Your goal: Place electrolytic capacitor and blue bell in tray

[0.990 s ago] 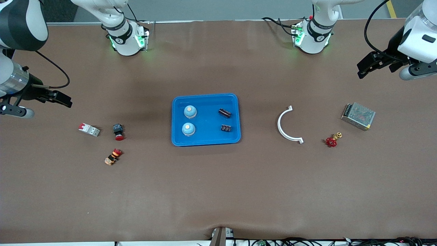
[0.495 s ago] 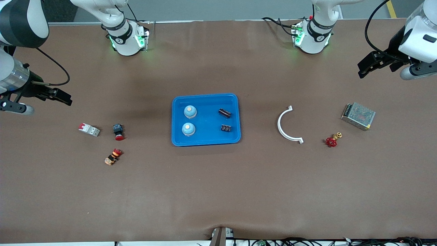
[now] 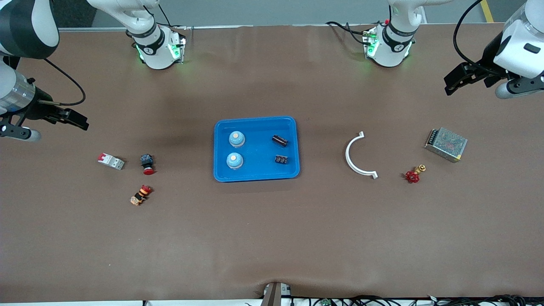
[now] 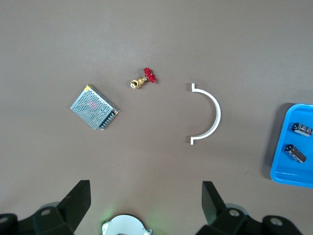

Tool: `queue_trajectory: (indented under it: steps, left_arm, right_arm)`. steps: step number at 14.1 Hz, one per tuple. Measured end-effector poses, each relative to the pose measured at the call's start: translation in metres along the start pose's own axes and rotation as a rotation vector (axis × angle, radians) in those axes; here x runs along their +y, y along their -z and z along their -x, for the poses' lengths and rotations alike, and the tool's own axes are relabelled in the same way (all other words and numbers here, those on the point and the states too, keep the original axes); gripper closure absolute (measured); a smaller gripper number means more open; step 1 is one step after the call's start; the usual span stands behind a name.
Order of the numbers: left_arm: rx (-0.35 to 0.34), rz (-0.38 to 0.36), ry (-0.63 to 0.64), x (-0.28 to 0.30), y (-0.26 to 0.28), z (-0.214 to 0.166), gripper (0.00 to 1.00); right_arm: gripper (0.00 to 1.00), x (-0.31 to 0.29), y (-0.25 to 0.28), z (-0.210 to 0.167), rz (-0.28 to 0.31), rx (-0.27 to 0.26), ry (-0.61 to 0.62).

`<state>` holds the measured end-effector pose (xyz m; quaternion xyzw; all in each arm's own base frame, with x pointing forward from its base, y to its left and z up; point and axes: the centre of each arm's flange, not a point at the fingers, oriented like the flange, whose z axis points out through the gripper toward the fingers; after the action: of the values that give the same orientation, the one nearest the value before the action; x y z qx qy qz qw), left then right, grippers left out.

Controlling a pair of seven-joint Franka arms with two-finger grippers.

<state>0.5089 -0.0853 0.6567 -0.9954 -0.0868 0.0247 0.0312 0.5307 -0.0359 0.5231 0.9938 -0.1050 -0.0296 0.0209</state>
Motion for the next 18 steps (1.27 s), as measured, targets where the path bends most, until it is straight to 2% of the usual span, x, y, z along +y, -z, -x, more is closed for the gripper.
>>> queue_trajectory:
  steps: [4,11,15,18]
  left_arm:
    - [-0.004,-0.001,0.0,0.0,0.0,0.0,0.0]
    - [-0.005,-0.002,0.0,0.0,0.0,0.001,0.0]
    - [-0.004,-0.001,0.0,0.0,0.0,0.001,0.0]
    - [0.003,0.001,-0.001,-0.001,0.004,0.001,0.0]
  right_arm:
    - [0.0,0.0,0.008,-0.001,-0.003,0.017,0.0]
    - [0.0,-0.002,0.107,-0.001,-0.042,0.044,-0.012]
    - [0.0,-0.008,0.119,-0.016,-0.046,0.072,-0.01]
    - [0.0,-0.01,0.119,-0.021,-0.049,0.074,-0.011]
